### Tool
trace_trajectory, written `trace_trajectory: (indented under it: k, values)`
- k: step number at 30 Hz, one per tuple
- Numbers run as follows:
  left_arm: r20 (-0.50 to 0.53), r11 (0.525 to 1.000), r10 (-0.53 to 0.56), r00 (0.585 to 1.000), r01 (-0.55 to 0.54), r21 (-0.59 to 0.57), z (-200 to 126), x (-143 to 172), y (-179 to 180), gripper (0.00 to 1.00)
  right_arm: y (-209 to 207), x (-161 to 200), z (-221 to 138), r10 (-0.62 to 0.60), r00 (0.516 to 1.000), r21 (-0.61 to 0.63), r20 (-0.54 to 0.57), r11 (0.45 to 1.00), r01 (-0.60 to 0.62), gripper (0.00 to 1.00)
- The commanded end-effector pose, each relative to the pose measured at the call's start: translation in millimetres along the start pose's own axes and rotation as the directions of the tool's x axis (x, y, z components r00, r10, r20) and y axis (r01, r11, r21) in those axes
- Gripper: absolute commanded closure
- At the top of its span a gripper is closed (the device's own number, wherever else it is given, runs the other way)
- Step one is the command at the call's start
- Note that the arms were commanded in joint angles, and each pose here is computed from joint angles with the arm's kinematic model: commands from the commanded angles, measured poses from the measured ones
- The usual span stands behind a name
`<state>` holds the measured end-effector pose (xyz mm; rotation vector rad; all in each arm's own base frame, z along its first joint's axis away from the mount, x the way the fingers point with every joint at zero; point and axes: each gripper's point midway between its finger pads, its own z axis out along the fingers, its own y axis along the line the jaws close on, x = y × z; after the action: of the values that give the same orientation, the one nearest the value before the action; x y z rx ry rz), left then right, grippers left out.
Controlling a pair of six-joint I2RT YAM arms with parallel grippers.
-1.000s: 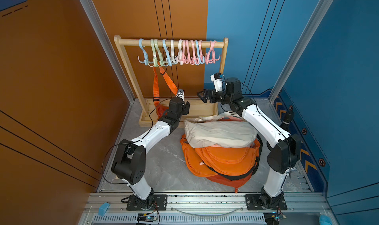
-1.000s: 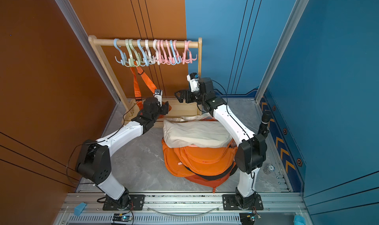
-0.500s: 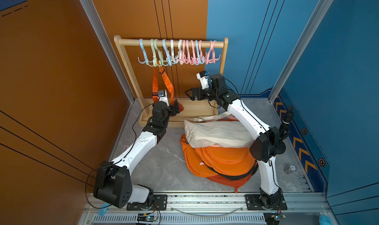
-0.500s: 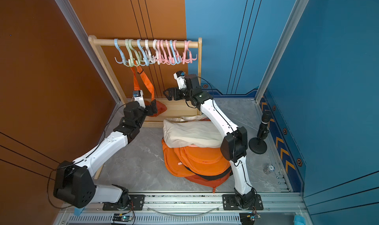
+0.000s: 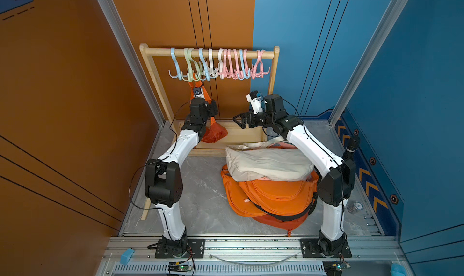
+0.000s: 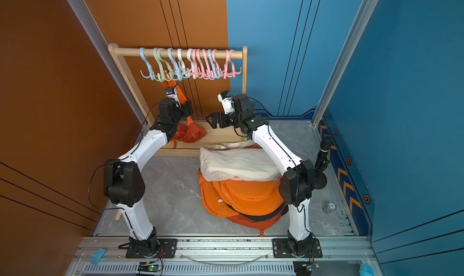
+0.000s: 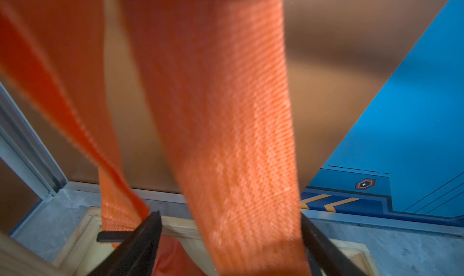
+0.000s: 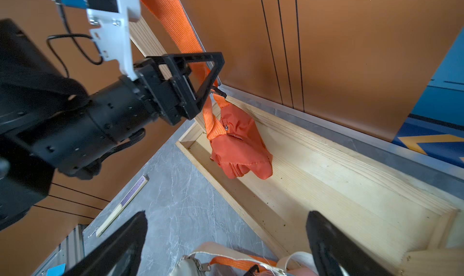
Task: Take the bag off the hook
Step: Pick up the bag from the hook.
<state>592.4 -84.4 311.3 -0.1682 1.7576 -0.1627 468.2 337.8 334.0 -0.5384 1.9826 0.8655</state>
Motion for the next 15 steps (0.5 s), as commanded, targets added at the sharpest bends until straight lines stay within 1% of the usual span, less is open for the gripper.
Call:
trace_trajectory:
  k: [1,3,6,7,11,15]
  values:
    - [-0.027,0.999,-0.011,1.0,0.012,0.039,-2.7,-0.1,-10.1,0.58,-3.4,-15.7,-20.6,-0.031,0.998,0.023,0.057,0.999,0.03,0.0]
    - [-0.02,0.999,0.0,1.0,0.001,0.048,-9.8,-0.1,-12.3,0.77,-5.3,-18.0,-23.6,-0.031,0.997,0.025,0.066,0.999,0.029,0.0]
    - [-0.006,0.998,0.011,1.0,-0.01,0.061,-28.0,-5.2,-12.6,0.98,-4.6,-20.6,-22.8,-0.025,0.997,0.015,0.076,1.0,0.024,0.0]
    - [0.0,0.998,0.011,1.0,-0.011,0.064,-34.7,-7.7,-12.0,1.0,-4.0,-21.4,-21.7,-0.024,0.997,0.01,0.079,1.0,0.023,0.0]
    - [0.031,0.996,0.016,0.999,-0.019,0.088,-67.2,-23.3,-9.0,1.0,0.8,-19.8,-9.1,-0.024,0.997,-0.015,0.074,1.0,0.025,0.0]
    - [0.07,0.993,0.005,0.998,-0.013,0.114,-104.2,-49.9,-3.5,1.0,8.1,-23.6,4.8,-0.017,0.996,-0.049,0.088,0.999,0.022,0.0]
